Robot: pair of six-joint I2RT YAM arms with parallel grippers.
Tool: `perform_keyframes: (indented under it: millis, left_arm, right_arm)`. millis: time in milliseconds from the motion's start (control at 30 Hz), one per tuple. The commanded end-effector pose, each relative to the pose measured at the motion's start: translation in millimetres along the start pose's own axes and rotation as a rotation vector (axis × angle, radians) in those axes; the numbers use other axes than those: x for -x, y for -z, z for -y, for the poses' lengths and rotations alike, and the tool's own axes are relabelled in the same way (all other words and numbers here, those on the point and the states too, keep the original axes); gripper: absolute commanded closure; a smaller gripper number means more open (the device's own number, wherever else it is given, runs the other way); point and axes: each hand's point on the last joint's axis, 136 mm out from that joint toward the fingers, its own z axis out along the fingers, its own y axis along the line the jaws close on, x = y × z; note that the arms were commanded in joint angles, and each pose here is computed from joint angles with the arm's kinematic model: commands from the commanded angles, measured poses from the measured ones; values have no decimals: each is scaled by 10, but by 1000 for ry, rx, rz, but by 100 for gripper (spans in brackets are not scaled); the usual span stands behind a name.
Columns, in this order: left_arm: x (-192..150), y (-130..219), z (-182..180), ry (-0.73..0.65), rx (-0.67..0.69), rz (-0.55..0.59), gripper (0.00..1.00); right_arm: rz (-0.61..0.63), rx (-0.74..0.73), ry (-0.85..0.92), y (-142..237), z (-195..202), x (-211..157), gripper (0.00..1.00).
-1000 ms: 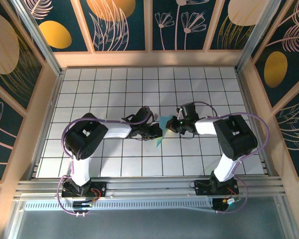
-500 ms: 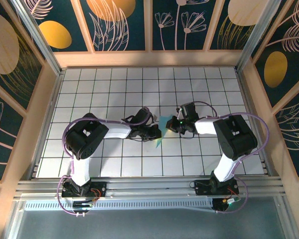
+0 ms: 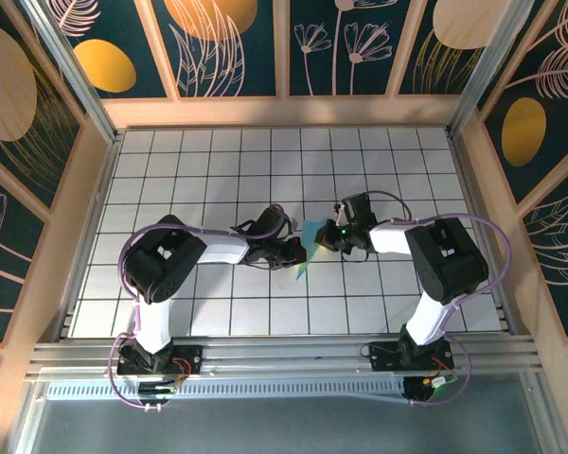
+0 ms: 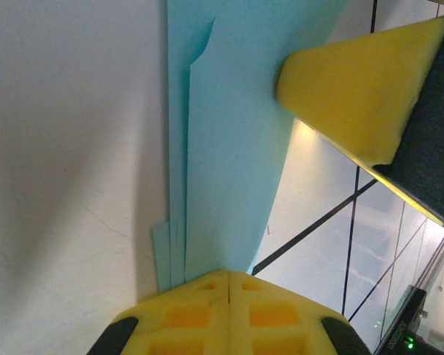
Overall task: Fold a paper plane with a square sheet of paper (fold left side to right side)
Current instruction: Fold the wing for the fifth time at the center of the table.
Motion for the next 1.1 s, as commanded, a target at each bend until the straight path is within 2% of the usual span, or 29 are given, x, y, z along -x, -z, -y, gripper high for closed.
perform_keyframes:
  millis: [0, 233, 533, 567, 1067]
  left_arm:
    - [-176, -73, -431, 38, 145, -37, 100]
    - [-179, -90, -565, 22, 231, -24, 100]
    - [-221, -80, -717, 15, 310, -27, 100]
    - [-167, -85, -653, 6, 303, -16, 100]
    - [-142, -46, -732, -5, 370, -10, 100]
  right_arm:
    - [55, 21, 72, 147, -237, 177, 100]
    - [76, 63, 97, 287, -297, 71, 100]
    - [35, 111, 84, 106, -281, -166, 100]
    - [32, 114, 85, 84, -285, -167, 100]
    - [29, 9, 78, -121, -12, -90, 100]
